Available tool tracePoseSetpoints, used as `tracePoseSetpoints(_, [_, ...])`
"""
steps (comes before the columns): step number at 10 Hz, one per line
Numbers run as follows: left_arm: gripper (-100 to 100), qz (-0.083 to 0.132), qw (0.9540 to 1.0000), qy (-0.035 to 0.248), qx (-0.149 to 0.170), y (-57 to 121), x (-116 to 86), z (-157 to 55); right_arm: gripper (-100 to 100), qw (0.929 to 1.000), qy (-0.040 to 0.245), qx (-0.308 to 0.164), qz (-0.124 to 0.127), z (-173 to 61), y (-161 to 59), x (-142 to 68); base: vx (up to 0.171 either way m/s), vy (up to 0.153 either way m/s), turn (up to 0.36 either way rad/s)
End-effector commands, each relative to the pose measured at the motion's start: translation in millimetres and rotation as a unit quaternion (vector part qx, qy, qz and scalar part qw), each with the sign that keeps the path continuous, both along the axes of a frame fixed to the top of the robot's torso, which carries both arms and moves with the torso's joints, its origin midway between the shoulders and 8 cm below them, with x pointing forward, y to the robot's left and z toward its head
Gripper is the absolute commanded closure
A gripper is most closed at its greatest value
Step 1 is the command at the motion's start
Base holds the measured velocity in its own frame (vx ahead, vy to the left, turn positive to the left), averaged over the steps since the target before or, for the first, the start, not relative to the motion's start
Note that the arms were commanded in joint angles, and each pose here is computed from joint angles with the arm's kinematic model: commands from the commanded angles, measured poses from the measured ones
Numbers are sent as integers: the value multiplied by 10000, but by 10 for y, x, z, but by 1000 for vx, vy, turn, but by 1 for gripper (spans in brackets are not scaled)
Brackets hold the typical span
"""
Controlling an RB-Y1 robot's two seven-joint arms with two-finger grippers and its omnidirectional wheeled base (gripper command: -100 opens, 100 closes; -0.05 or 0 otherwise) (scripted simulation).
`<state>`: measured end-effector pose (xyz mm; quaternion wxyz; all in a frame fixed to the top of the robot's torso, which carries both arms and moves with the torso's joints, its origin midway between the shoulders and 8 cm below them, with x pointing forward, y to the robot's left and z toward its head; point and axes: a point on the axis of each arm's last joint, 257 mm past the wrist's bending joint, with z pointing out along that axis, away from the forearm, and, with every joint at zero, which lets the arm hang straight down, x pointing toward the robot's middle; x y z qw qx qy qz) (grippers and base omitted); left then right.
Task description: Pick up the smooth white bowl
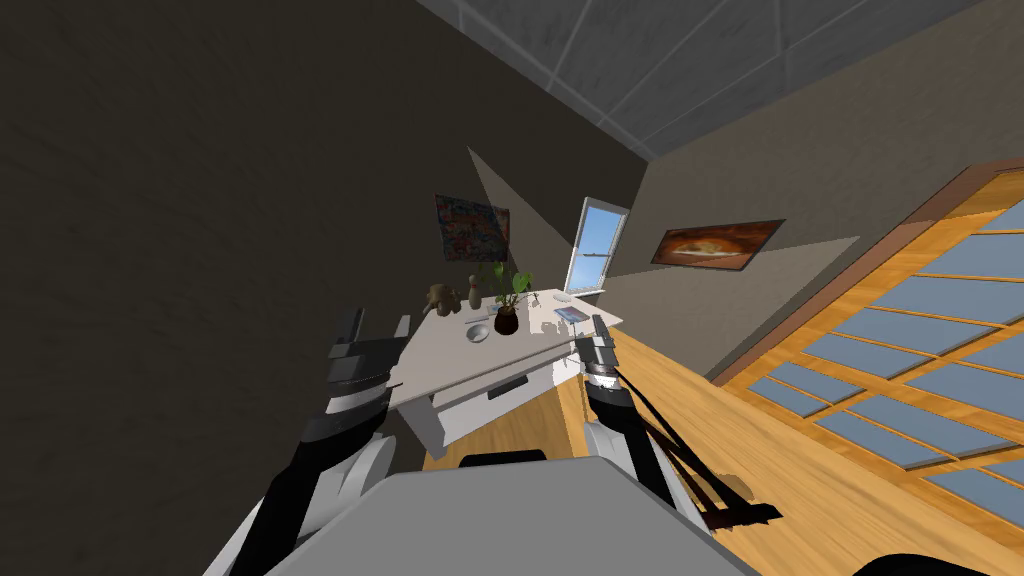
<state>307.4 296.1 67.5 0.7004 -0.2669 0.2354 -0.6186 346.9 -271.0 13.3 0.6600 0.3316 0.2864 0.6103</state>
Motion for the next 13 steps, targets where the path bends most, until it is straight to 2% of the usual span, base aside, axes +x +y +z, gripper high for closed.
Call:
tracePoseSetpoints(1, [-100, -128, 9997, 203, 30, 2, 99, -71, 0, 10000, 0, 0, 0, 0, 0, 0, -17, -32, -34])
tracePoseSetpoints(4, [-100, -314, 9976, 622, -51, 66, 301, -229, 0, 10000, -1, 1, 0, 0, 0, 0, -41, -66, -45])
tracePoseSetpoints(6, [-100, -441, 9943, 951, -175, 141, 456, -360, 0, 10000, -1, 1, 0, 0, 0, 0, -41, -83, -61])
tracePoseSetpoints(7, [-100, -429, 9934, 1045, -195, 151, 485, -399, 0, 10000, -1, 1, 1, 0, 1, 0, -31, -75, -21])
tracePoseSetpoints(13, [-100, -565, 9813, 1766, -512, 327, 770, -719, 0, 10000, 0, 1, 0, 0, 0, 0, -26, -60, -40])
